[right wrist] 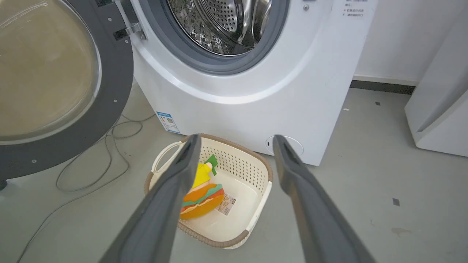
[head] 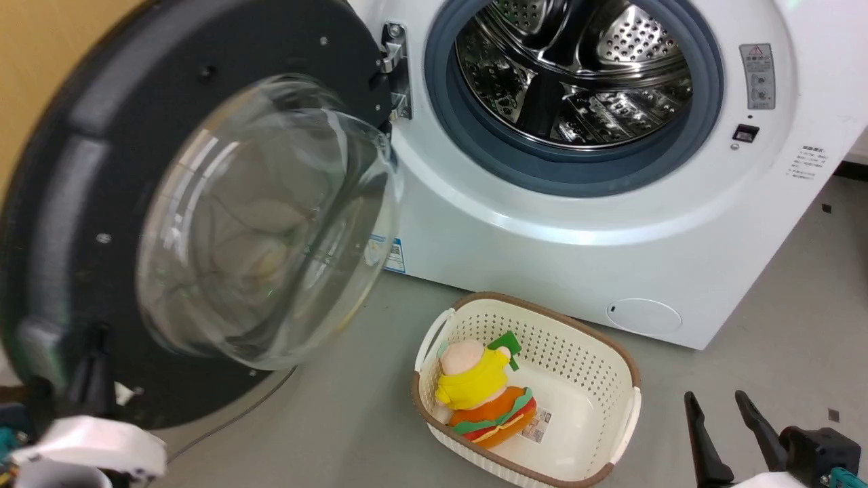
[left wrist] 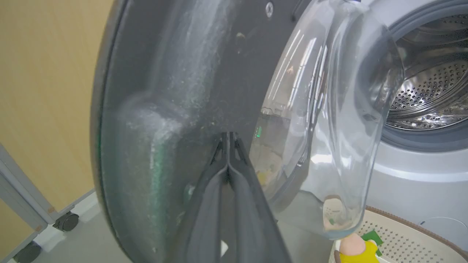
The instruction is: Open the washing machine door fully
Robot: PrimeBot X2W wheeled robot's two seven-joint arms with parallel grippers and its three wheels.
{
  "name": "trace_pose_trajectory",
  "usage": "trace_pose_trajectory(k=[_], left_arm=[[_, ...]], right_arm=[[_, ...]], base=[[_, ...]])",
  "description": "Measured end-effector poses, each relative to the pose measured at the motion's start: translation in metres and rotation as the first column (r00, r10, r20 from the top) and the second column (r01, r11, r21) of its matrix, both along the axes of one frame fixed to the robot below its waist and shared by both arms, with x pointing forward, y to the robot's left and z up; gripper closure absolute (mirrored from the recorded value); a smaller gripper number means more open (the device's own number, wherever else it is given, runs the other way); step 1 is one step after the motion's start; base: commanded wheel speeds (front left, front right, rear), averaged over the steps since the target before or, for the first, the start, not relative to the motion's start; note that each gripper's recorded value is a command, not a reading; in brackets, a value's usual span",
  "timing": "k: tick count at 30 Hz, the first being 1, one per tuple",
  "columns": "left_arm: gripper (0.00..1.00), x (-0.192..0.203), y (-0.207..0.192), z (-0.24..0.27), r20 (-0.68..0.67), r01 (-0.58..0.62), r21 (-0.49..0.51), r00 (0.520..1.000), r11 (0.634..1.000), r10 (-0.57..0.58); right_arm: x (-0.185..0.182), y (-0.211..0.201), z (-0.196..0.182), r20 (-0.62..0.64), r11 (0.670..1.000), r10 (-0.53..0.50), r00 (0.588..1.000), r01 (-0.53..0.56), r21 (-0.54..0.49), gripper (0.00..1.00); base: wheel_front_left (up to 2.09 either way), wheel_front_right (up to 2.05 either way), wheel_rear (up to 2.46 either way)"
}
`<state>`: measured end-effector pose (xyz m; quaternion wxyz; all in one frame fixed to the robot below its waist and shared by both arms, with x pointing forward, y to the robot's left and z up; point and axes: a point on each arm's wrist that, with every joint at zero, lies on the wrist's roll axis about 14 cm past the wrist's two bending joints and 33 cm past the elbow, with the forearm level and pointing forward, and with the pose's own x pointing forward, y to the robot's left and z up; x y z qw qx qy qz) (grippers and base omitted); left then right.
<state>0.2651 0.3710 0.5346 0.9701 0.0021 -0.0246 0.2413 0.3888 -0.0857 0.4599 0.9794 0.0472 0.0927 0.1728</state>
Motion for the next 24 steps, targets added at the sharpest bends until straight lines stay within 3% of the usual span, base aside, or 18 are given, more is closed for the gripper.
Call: trace_pose_trajectory(k=[13,24], left_arm=[[1.00,0.015,0.068,-0.010,-0.031,-0.124,-0.005,0.992,0.992,0.124],[1.00,0.013,0.082,-0.002,-0.002,-0.168,0.009,0.986,0.986,0.168]], right_arm=[[0.000,-0.011,-0.007,-0.022,0.999,-0.032,0.999,0.032,-0.003,0.00],[-0.001,-0.014,-0.005,-0.015,0.999,-0.042,0.999,0.042,-0.003,0.00]], base=[[0.00,0.00,0.00],[0.00,0.00,0.00]])
